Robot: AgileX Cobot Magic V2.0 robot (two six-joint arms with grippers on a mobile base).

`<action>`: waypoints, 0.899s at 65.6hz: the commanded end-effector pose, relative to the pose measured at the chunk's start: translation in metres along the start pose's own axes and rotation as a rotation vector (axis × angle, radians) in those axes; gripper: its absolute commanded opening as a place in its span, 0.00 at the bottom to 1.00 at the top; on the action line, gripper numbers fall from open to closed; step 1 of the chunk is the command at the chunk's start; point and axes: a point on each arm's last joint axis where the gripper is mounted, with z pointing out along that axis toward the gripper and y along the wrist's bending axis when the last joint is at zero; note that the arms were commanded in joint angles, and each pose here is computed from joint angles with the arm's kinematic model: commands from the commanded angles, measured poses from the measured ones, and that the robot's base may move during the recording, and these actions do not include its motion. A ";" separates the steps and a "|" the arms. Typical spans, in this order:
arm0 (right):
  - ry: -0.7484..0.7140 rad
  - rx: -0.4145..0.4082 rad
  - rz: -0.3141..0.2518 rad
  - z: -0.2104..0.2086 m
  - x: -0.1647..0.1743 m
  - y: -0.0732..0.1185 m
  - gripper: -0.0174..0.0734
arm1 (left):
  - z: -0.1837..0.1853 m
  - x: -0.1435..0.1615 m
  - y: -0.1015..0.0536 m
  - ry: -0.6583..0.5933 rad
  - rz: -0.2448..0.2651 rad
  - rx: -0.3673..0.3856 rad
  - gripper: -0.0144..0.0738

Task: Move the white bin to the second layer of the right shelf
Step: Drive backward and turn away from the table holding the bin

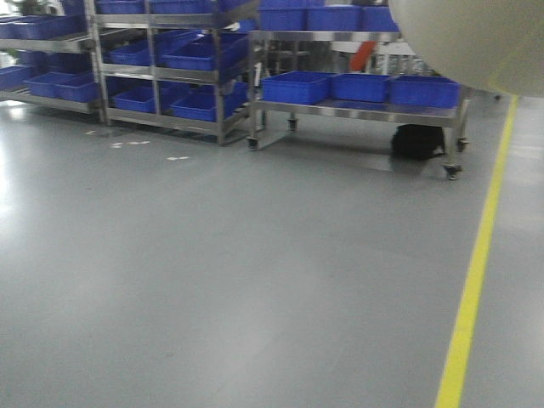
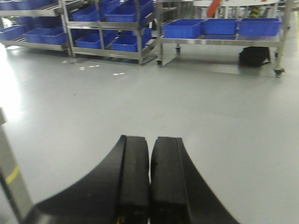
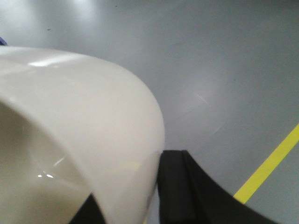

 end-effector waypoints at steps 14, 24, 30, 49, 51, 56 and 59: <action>-0.131 -0.011 -0.004 -0.006 -0.018 0.002 0.25 | 0.001 0.004 0.000 -0.064 -0.003 0.003 0.26; -0.130 -0.011 -0.004 -0.006 -0.017 0.002 0.25 | 0.001 0.004 0.000 -0.064 -0.003 0.003 0.26; -0.130 -0.011 -0.004 -0.006 -0.017 0.002 0.25 | 0.001 0.004 0.000 -0.064 -0.003 0.003 0.26; -0.130 -0.011 -0.004 -0.006 -0.017 0.002 0.25 | 0.001 0.004 0.000 -0.064 -0.003 0.003 0.26; -0.130 -0.011 -0.004 -0.006 -0.017 0.002 0.25 | 0.001 0.004 0.000 -0.064 -0.003 0.003 0.26; -0.130 -0.011 -0.004 -0.006 -0.017 0.002 0.25 | 0.001 0.004 0.000 -0.064 -0.003 0.003 0.26; -0.130 -0.011 -0.004 -0.006 -0.017 0.002 0.25 | 0.001 0.004 0.000 -0.064 -0.003 0.003 0.26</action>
